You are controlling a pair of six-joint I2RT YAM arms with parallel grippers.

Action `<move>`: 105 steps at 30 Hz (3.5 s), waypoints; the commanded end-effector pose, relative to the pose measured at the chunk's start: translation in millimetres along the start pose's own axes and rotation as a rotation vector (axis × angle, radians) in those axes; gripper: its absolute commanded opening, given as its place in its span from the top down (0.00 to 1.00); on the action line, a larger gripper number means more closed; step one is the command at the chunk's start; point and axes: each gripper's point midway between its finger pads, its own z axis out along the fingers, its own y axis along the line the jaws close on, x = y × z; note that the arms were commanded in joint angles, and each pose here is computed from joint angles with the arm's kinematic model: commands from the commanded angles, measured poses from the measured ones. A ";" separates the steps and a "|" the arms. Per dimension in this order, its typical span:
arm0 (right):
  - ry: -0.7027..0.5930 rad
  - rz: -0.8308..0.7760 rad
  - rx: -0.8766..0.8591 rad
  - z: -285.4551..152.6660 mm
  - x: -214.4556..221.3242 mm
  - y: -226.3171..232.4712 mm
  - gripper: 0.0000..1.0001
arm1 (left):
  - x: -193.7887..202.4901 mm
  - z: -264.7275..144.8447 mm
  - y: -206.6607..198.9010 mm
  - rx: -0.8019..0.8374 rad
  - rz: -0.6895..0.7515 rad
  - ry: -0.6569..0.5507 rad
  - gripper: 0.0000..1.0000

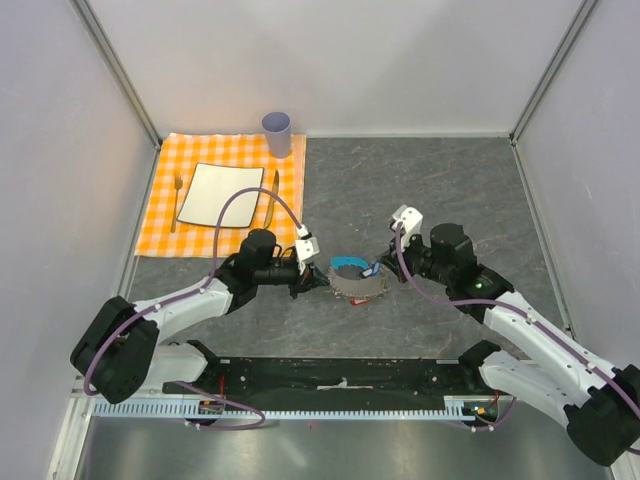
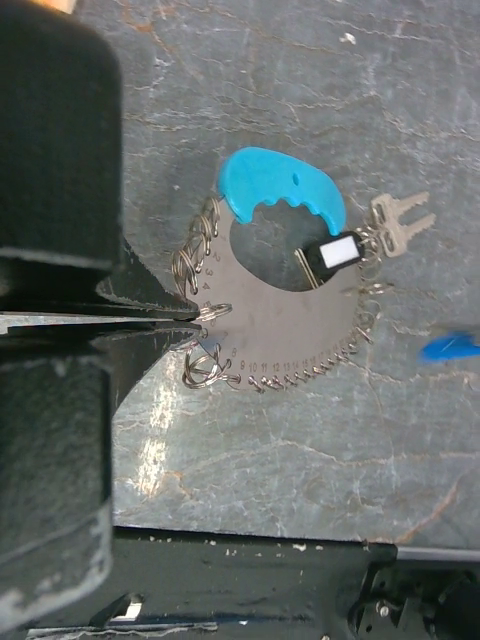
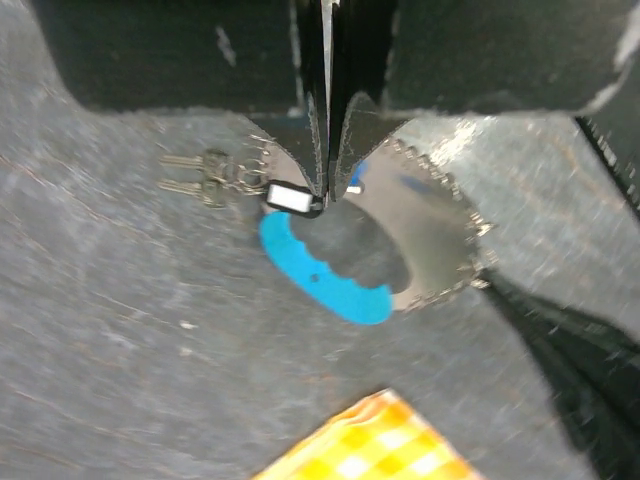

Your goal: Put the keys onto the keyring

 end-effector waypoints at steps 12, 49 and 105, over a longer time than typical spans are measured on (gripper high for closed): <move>-0.031 -0.396 -0.354 -7.7 -19.6 70.3 1.00 | -77.6 0.5 -26.2 0.228 0.218 -0.171 0.98; -0.033 -0.471 -0.501 -5.3 -7.8 97.6 1.00 | -71.6 7.5 -55.7 0.384 0.213 -0.139 0.98; -0.031 -0.579 -0.479 1.0 -35.0 94.3 1.00 | -86.2 2.6 -29.1 0.240 0.492 -0.122 0.98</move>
